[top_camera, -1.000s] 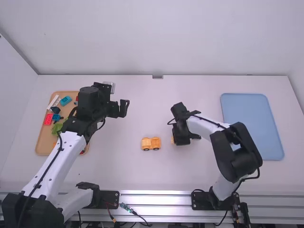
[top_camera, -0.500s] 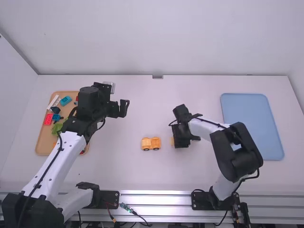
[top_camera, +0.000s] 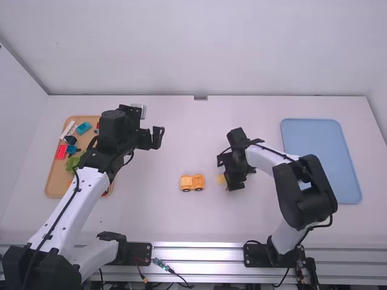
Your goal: Assemble lego blocks to make yellow taxi
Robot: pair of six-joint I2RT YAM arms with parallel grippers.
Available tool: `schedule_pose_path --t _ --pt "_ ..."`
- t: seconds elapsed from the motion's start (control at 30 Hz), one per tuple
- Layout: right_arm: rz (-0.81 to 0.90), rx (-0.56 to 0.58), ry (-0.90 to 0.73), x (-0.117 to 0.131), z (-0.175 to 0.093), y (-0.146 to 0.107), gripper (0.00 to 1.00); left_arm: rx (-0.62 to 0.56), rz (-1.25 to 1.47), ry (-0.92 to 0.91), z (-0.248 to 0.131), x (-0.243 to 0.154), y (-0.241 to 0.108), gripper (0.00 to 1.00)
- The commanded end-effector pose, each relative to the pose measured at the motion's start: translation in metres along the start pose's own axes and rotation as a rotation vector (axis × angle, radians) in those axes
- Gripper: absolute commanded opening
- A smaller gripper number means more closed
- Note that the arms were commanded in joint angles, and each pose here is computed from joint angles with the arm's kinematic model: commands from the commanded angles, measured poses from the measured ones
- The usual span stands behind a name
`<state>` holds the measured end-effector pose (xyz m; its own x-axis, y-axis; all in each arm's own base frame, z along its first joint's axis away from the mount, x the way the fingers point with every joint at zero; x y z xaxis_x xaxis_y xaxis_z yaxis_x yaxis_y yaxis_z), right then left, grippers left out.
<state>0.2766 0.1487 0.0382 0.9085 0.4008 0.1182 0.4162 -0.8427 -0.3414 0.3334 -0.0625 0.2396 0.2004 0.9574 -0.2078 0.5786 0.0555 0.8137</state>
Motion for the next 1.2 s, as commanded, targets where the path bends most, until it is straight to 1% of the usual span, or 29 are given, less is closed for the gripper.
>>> schedule_pose_path --t 0.0,0.07,0.1,0.17,0.2,0.23,0.27,0.3,0.33,0.37,0.4,0.43,0.47,0.5,0.57,0.6,0.63,0.7,0.77,0.8,0.83,0.9,0.93,0.97,1.07,1.13,1.17 --pt "-0.198 0.118 0.069 0.02 -0.02 -0.005 0.99 -0.019 -0.001 0.003 -0.004 -0.002 0.007 0.99" --pt "-0.306 0.158 0.112 0.029 -0.033 -0.005 0.99 -0.019 -0.001 0.003 -0.004 -0.001 0.007 0.99" --pt "-0.406 0.182 0.146 0.035 -0.044 -0.005 0.99 -0.019 0.0 0.003 -0.004 -0.001 0.007 0.99" --pt "-0.547 0.186 0.176 0.039 -0.055 -0.003 0.99 -0.019 0.015 0.002 -0.004 -0.002 0.007 0.99" --pt "-0.582 0.182 0.181 0.04 -0.057 -0.002 0.99 -0.019 0.02 0.002 -0.004 -0.002 0.007 0.99" --pt "-0.724 0.148 0.194 0.042 -0.063 0.005 0.99 -0.019 0.034 0.003 -0.004 -0.002 0.007 0.99" --pt "-0.809 0.11 0.194 0.044 -0.066 0.011 0.99 -0.02 0.039 0.003 -0.004 -0.002 0.007 0.99" --pt "-0.888 0.024 0.179 0.048 -0.068 0.025 0.99 -0.02 0.04 0.003 -0.004 -0.002 0.007 0.99" --pt "-0.888 0.024 0.179 0.048 -0.068 0.025 0.99 -0.02 0.04 0.003 -0.004 -0.002 0.007 0.99" --pt "-0.943 -0.095 0.152 0.053 -0.071 0.044 0.99 -0.019 0.04 0.003 -0.004 -0.002 0.007 0.99" --pt "-0.978 -0.177 0.125 0.056 -0.073 0.057 0.99 -0.019 0.04 0.003 -0.004 -0.001 0.007 0.99" --pt "-1.026 -0.262 0.065 0.055 -0.075 0.073 0.99 -0.019 0.04 0.003 -0.004 -0.002 0.007 0.99" --pt "-1.037 -0.281 0.047 0.054 -0.076 0.077 0.99 -0.019 0.04 0.002 -0.004 -0.002 0.007 0.99" --pt "-1.057 -0.328 0.013 0.053 -0.079 0.087 0.99 -0.019 0.04 0.0 -0.004 -0.002 0.007 0.99" --pt "-1.069 -0.367 0.021 0.057 -0.083 0.095 0.99 -0.019 0.04 0.0 -0.004 -0.002 0.007 0.99" --pt "-1.152 -0.366 0.058 0.063 -0.086 0.095 0.99 -0.019 0.041 0.004 -0.004 -0.001 0.007 0.99" --pt "-1.251 -0.354 0.083 0.067 -0.088 0.092 0.99 -0.019 0.043 0.004 -0.004 -0.001 0.007 0.99" --pt "-1.556 -0.314 0.182 0.075 -0.09 0.076 0.99 -0.018 0.073 0.0 -0.004 -0.002 0.007 0.99" --pt "-1.69 -0.302 0.228 0.077 -0.093 0.068 0.99 -0.017 0.091 0.0 -0.004 -0.002 0.006 0.99" --pt "-1.792 -0.299 0.26 0.078 -0.095 0.061 0.99 -0.015 0.103 0.0 -0.004 -0.002 0.006 0.99" --pt "-1.904 -0.292 0.271 0.074 -0.097 0.053 0.99 -0.012 0.127 0.0 -0.003 -0.002 0.004 0.99" --pt "-2.027 -0.283 0.276 0.068 -0.099 0.042 0.99 -0.005 0.161 0.0 -0.002 -0.001 0.001 0.99" --pt "-2.116 -0.289 0.299 0.065 -0.101 0.032 0.99 0.003 0.2 -0.009 -0.001 -0.002 -0.002 0.99" --pt "-2.215 -0.304 0.342 0.063 -0.102 0.02 0.99 0.011 0.271 -0.05 0.0 -0.006 -0.007 0.99" --pt "-2.424 -0.385 0.434 0.06 -0.106 -0.005 0.99 0.0 0.431 -0.195 0.002 -0.023 -0.017 0.99" --pt "-2.508 -0.45 0.462 0.055 -0.112 -0.018 0.99 -0.023 0.535 -0.314 0.002 -0.036 -0.027 0.99" --pt "-2.516 -0.456 0.471 0.054 -0.113 -0.02 0.99 -0.025 0.543 -0.322 0.002 -0.037 -0.027 0.99"
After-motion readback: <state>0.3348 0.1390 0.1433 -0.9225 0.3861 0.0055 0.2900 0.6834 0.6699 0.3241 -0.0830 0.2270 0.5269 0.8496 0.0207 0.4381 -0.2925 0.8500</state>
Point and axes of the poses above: each hand's point on the last joint's axis, 136 mm out from that joint toward the fingers, its own z axis out along the fingers, its own x axis along the line the jaws close on, y = z × x, the point moved 4 cm from there along -z, back along the fingers, and after that the axes turned 2 degrees about -z, right-handed, at the moved point
